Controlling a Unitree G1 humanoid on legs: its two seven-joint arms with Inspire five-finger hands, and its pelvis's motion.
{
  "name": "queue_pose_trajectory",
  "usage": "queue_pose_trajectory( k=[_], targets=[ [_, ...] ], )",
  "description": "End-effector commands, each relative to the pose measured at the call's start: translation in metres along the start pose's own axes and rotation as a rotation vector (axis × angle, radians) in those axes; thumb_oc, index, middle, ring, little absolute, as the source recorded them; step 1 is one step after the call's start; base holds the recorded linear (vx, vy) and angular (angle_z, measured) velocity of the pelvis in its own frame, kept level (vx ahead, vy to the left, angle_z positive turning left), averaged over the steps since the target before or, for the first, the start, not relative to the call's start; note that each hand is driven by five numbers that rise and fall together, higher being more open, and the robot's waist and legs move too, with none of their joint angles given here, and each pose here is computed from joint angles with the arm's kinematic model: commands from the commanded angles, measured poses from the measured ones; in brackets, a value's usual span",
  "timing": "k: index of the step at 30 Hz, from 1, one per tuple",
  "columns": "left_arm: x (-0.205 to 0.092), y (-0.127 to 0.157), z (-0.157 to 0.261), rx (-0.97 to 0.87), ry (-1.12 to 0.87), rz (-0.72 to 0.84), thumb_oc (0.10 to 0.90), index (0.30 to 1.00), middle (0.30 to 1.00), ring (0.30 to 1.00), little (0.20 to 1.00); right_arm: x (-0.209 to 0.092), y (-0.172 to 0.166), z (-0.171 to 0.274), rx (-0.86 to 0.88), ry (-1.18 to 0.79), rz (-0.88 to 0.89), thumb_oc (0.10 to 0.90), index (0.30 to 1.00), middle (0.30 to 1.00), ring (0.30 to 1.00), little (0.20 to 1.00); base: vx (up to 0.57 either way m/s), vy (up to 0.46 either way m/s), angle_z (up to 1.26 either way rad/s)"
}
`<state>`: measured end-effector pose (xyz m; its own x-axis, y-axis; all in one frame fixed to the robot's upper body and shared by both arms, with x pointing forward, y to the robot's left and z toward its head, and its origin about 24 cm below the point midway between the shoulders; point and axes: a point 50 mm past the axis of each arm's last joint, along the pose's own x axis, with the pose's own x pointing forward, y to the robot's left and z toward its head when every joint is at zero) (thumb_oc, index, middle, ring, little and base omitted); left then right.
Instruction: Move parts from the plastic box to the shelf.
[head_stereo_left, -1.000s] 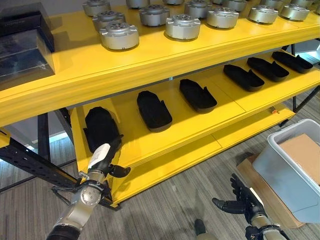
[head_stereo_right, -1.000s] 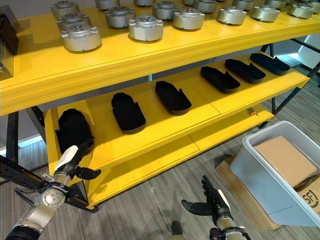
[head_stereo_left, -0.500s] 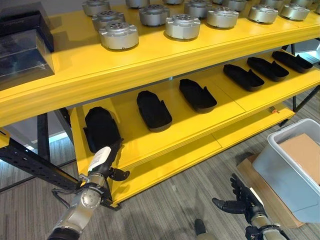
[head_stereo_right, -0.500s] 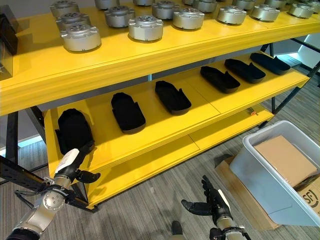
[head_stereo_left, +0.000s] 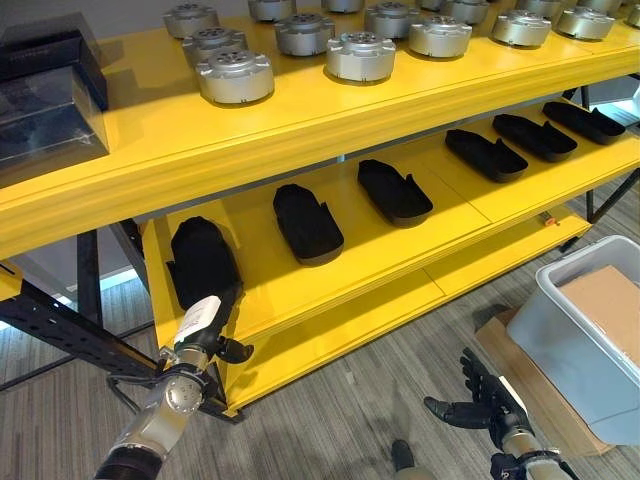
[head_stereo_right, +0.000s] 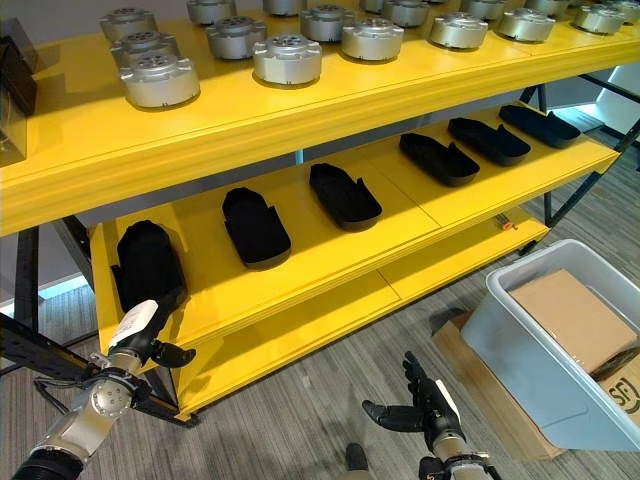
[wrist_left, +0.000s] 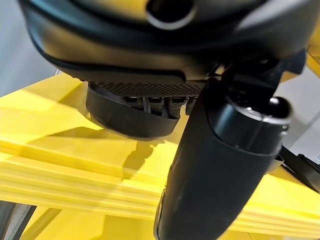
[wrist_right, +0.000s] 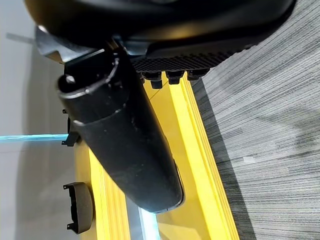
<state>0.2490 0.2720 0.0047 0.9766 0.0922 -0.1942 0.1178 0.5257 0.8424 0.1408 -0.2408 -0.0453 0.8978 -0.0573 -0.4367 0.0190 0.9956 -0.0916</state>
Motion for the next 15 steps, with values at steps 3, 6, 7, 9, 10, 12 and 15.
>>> queue_pose_trajectory(
  k=[3, 6, 7, 9, 10, 12, 15],
  targets=[
    [0.0242, 0.0501, 0.0101, 0.054, -0.042, 0.178, 0.9, 1.0, 1.0, 1.0, 1.0, 0.0066, -0.0149, 0.0467, -0.007, -0.242, -0.048, 0.9, 1.0, 1.0, 1.0, 1.0, 0.0, 0.0, 0.0],
    [0.0249, 0.0489, 0.0082, 0.057, -0.032, 0.172, 0.9, 1.0, 1.0, 1.0, 1.0, 0.007, -0.0148, 0.0468, -0.003, -0.242, -0.049, 0.9, 1.0, 1.0, 1.0, 1.0, 0.0, 0.0, 0.0],
    [0.025, 0.0489, 0.0083, 0.057, -0.032, 0.172, 0.9, 1.0, 1.0, 1.0, 1.0, 0.007, -0.0148, 0.0468, -0.003, -0.242, -0.049, 0.9, 1.0, 1.0, 1.0, 1.0, 0.0, 0.0, 0.0],
    [0.0261, 0.0482, 0.008, 0.061, -0.028, 0.165, 0.9, 1.0, 1.0, 1.0, 1.0, 0.0072, -0.0146, 0.0462, 0.0, -0.239, -0.047, 0.9, 1.0, 1.0, 1.0, 1.0, 0.0, 0.0, 0.0],
    [0.0264, 0.0469, 0.0072, 0.06, -0.023, 0.161, 0.9, 1.0, 1.0, 1.0, 1.0, 0.0072, -0.0145, 0.0466, 0.001, -0.242, -0.047, 0.9, 1.0, 1.0, 1.0, 1.0, 0.0, 0.0, 0.0],
    [0.0272, 0.0451, 0.0059, 0.06, -0.014, 0.153, 0.9, 1.0, 1.0, 1.0, 1.0, 0.0077, -0.0143, 0.0468, 0.0, -0.242, -0.047, 0.9, 1.0, 1.0, 1.0, 1.0, 0.0, 0.0, 0.0],
    [0.0288, 0.0438, 0.0072, 0.057, -0.013, 0.148, 0.9, 1.0, 1.0, 1.0, 1.0, 0.0078, -0.0141, 0.0461, -0.001, -0.239, -0.047, 0.9, 1.0, 1.0, 1.0, 1.0, 0.0, 0.0, 0.0]
  ],
)
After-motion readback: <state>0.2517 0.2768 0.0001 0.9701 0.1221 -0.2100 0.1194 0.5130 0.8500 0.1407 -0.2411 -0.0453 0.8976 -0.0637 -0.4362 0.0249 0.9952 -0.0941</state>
